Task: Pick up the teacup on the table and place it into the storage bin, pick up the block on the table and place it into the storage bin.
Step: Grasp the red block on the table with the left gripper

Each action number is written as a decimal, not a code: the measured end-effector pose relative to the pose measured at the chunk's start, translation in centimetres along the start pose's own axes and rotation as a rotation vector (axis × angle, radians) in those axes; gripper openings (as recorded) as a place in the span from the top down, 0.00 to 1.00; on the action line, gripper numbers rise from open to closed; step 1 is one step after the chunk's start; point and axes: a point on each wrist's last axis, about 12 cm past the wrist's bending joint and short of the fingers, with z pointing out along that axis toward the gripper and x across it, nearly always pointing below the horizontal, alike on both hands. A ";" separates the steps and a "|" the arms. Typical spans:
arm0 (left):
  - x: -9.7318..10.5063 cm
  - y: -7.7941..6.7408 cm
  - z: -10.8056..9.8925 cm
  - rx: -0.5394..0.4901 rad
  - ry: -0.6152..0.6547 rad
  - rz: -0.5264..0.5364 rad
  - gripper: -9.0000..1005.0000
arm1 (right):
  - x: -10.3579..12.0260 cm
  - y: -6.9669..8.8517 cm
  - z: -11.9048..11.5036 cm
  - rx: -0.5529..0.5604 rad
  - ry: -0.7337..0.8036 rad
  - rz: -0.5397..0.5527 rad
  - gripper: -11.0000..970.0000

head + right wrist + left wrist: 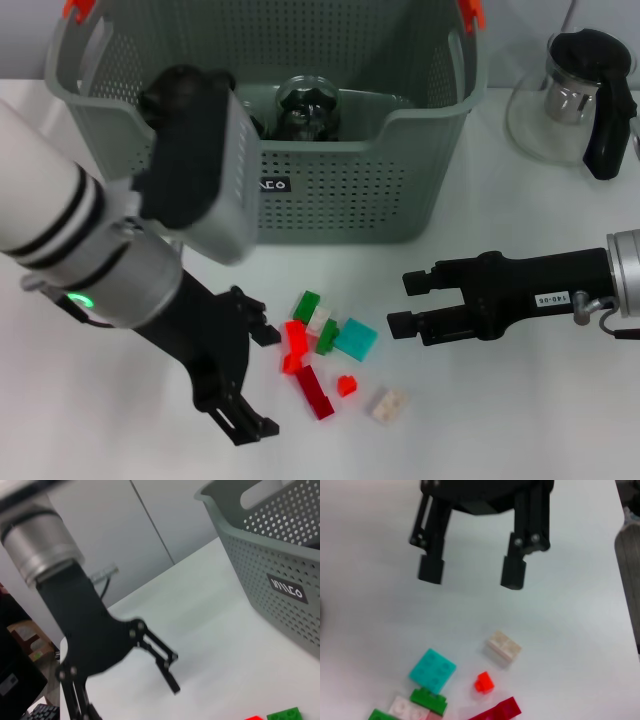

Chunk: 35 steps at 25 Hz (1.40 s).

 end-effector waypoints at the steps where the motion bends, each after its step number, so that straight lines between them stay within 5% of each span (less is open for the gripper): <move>1: -0.1 0.0 0.1 0.000 0.001 0.003 0.04 | 0.0 0.0 0.0 0.000 0.000 0.001 0.15; 13: -1.1 0.9 2.6 0.018 0.034 0.007 0.04 | 0.0 -0.1 -0.4 0.008 0.002 -0.002 0.15; 23: -1.1 2.2 3.8 -0.086 0.094 -0.036 0.04 | -0.1 -0.2 -0.5 0.012 0.000 -0.003 0.15; 35: -1.7 3.2 3.6 -0.178 0.068 -0.250 0.04 | 0.0 -0.3 -0.7 0.021 -0.009 0.003 0.15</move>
